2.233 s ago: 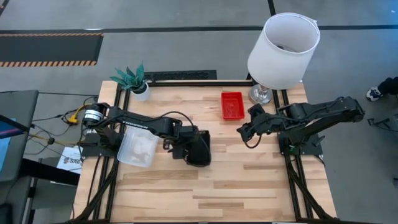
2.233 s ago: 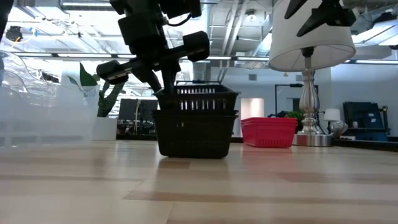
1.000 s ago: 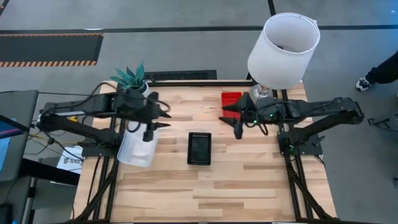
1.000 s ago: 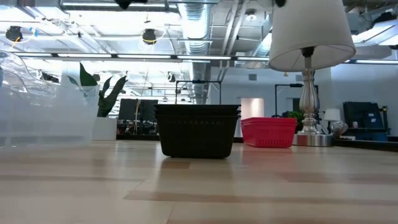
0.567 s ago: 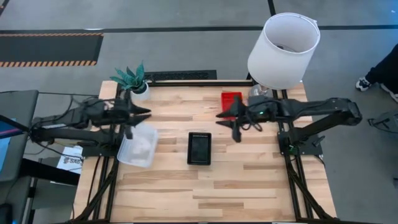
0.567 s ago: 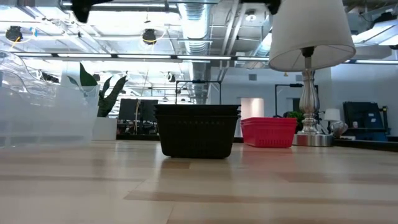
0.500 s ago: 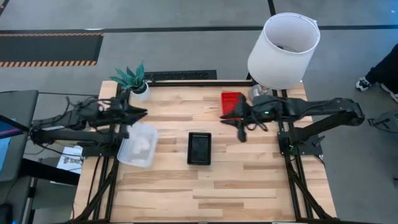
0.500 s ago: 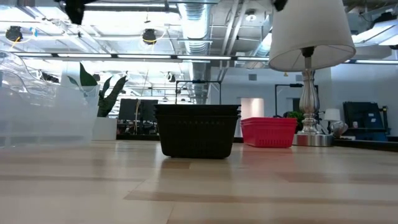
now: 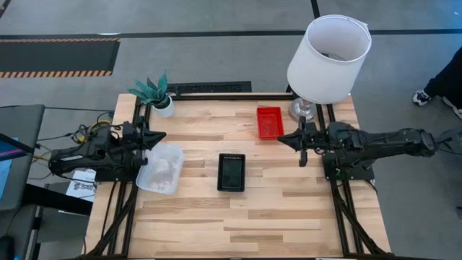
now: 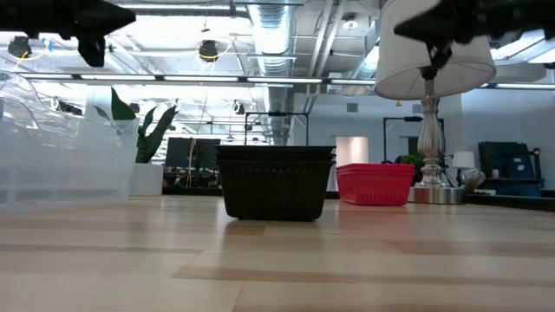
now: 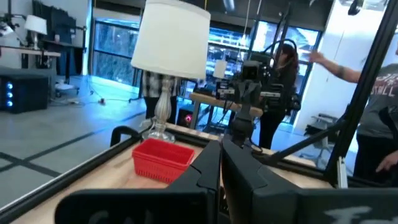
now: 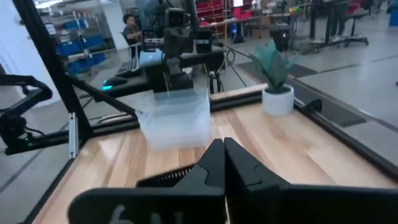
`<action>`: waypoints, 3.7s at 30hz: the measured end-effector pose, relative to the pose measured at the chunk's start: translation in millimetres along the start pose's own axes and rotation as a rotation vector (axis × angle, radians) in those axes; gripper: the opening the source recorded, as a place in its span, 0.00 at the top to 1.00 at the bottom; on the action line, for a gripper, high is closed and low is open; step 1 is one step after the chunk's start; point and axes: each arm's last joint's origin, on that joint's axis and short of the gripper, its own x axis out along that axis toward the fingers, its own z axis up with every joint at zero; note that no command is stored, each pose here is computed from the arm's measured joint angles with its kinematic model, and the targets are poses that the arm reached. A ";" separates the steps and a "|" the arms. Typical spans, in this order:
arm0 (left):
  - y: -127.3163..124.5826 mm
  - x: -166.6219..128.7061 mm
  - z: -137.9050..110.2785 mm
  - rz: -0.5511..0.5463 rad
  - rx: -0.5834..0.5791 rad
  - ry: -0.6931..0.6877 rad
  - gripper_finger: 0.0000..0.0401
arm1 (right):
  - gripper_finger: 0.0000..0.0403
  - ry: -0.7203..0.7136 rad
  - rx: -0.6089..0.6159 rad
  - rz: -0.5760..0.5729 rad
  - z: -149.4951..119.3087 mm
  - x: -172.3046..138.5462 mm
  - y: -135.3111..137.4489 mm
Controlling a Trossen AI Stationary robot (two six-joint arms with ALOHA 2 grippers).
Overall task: Stack baskets by color
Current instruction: Return to Home Position
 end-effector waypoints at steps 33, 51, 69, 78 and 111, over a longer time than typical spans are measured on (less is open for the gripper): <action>13.4 16.7 -70.9 0.096 -0.029 0.097 1.00 | 0.97 0.022 0.061 -0.049 -107.4 -41.1 -28.7; 14.6 15.9 -76.4 0.105 0.025 0.157 1.00 | 0.88 0.056 0.024 -0.047 -110.6 -39.8 -28.8; 14.7 15.8 -76.5 0.105 0.029 0.160 1.00 | 0.88 0.057 0.025 -0.048 -110.9 -39.8 -28.8; 14.7 15.8 -76.6 0.105 0.029 0.160 1.00 | 0.88 0.057 0.025 -0.048 -111.0 -39.7 -28.9; 14.7 15.8 -76.6 0.104 0.053 0.162 1.00 | 0.88 0.058 0.024 -0.049 -111.1 -39.7 -28.9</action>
